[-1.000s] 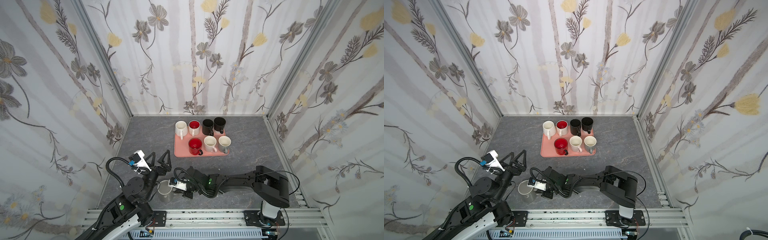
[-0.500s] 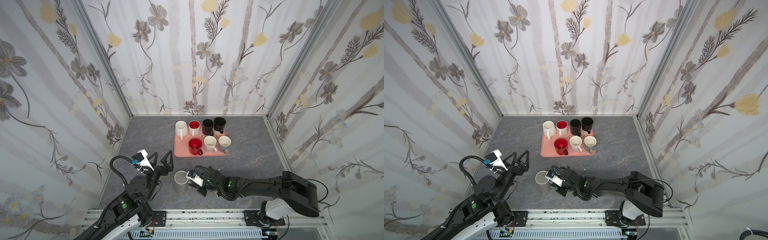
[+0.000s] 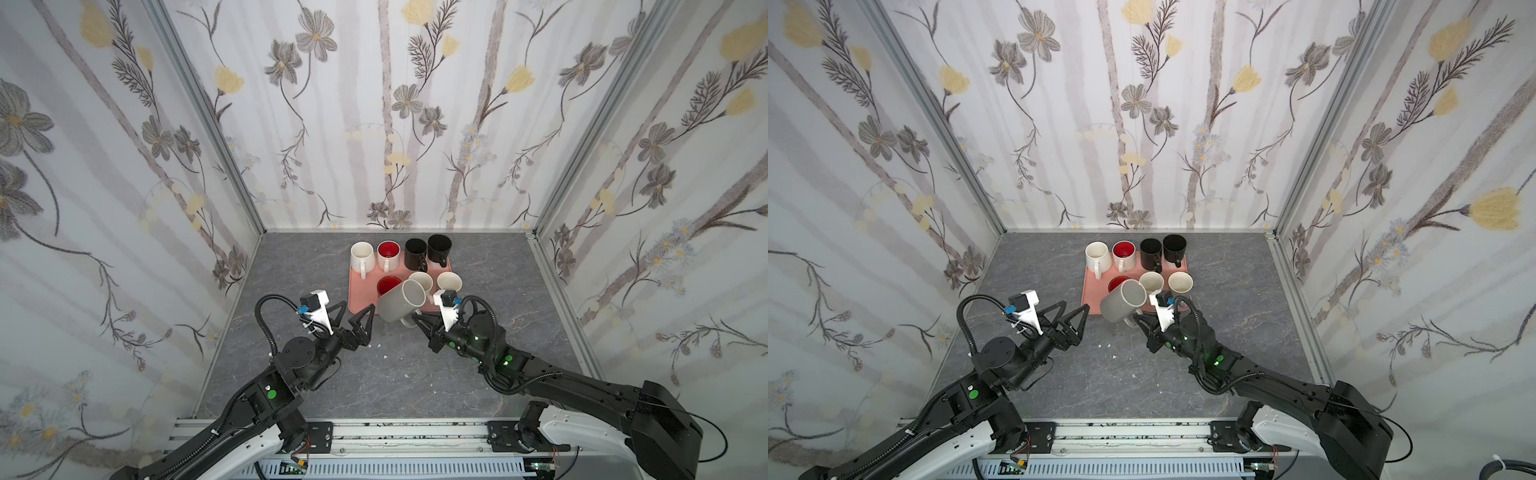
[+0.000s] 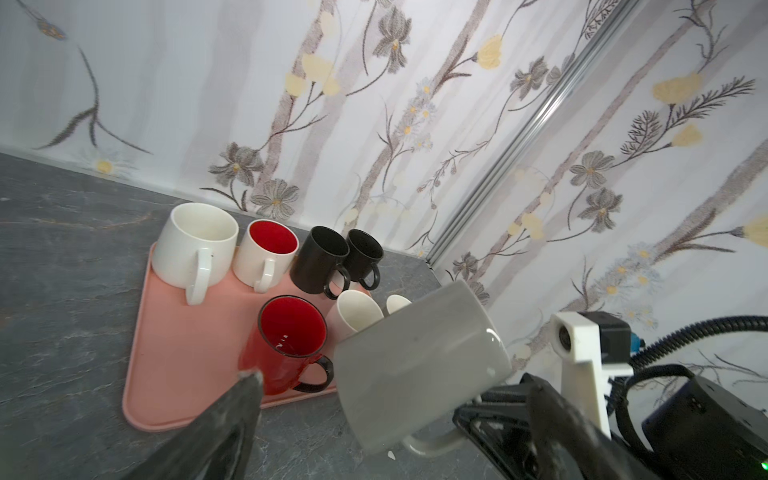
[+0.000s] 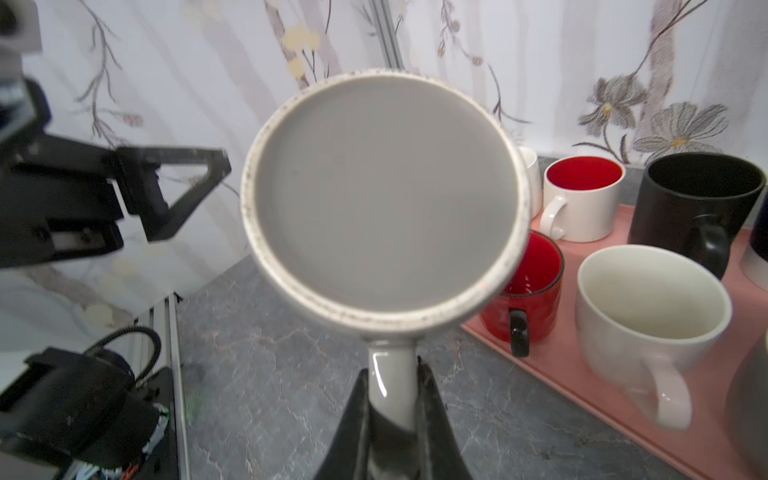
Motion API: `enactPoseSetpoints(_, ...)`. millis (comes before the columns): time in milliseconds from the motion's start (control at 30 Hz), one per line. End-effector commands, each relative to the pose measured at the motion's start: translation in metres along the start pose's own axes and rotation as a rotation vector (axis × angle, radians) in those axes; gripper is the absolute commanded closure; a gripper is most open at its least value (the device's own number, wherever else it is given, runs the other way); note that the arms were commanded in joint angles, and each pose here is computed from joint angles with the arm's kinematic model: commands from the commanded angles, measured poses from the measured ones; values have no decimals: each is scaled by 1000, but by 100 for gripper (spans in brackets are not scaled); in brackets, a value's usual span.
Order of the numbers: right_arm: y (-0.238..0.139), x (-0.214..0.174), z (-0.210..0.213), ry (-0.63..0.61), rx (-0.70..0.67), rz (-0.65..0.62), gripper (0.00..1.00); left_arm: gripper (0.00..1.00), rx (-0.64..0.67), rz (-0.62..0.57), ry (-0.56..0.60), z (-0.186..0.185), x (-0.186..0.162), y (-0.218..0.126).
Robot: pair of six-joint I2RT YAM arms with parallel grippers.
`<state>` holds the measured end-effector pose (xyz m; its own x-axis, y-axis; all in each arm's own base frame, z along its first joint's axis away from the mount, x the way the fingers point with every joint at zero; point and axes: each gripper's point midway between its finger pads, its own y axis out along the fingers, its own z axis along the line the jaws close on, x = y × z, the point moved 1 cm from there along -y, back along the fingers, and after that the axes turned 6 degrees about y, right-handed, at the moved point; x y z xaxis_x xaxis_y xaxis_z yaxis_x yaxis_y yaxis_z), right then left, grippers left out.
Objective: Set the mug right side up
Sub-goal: 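Raise the grey mug toward the left gripper while the left gripper approaches, then close the left gripper on the grey mug's rim while the right gripper releases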
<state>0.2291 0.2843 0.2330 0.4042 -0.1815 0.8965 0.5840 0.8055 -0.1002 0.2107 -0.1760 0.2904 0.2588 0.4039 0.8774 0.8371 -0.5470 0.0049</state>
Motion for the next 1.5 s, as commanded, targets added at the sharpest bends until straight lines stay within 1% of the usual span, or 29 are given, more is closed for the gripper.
enactPoseSetpoints(0,-13,68,32,72,160,-254,100,0,-151,-19,-48,-24,5,3)
enactPoseSetpoints(33,-15,83,25,84,154,-300,100,0,-173,-15,-57,-26,3,3)
enactPoseSetpoints(67,-17,91,27,97,171,-328,100,0,-196,-15,-66,-29,1,4)
enactPoseSetpoints(200,-22,113,38,148,256,-411,100,1,-279,-41,-88,-40,5,2)
enactPoseSetpoints(267,-28,124,47,182,323,-456,100,7,-333,-47,-88,-50,7,3)
enactPoseSetpoints(367,-38,135,61,227,429,-498,100,16,-381,-48,-83,-59,9,5)
enactPoseSetpoints(500,-44,140,81,248,547,-491,100,28,-428,-67,-85,-68,14,9)
enactPoseSetpoints(633,-46,140,95,261,606,-490,100,33,-467,-85,-89,-78,20,13)
enactPoseSetpoints(800,-40,132,112,267,648,-449,100,39,-515,-125,-92,-88,33,12)
enactPoseSetpoints(867,-36,130,114,271,656,-437,100,45,-532,-132,-90,-92,36,11)
enactPoseSetpoints(1000,-34,126,119,281,687,-422,100,53,-537,-150,-86,-94,43,10)
enactPoseSetpoints(1067,-34,124,123,290,709,-414,100,60,-528,-160,-79,-93,45,10)
enactPoseSetpoints(1267,-31,117,124,331,742,-394,100,75,-525,-171,-75,-94,49,11)
enactPoseSetpoints(1333,-29,114,124,342,752,-386,100,82,-520,-171,-77,-94,50,12)
enactPoseSetpoints(1467,-26,110,123,352,750,-374,100,100,-494,-180,-76,-92,56,12)
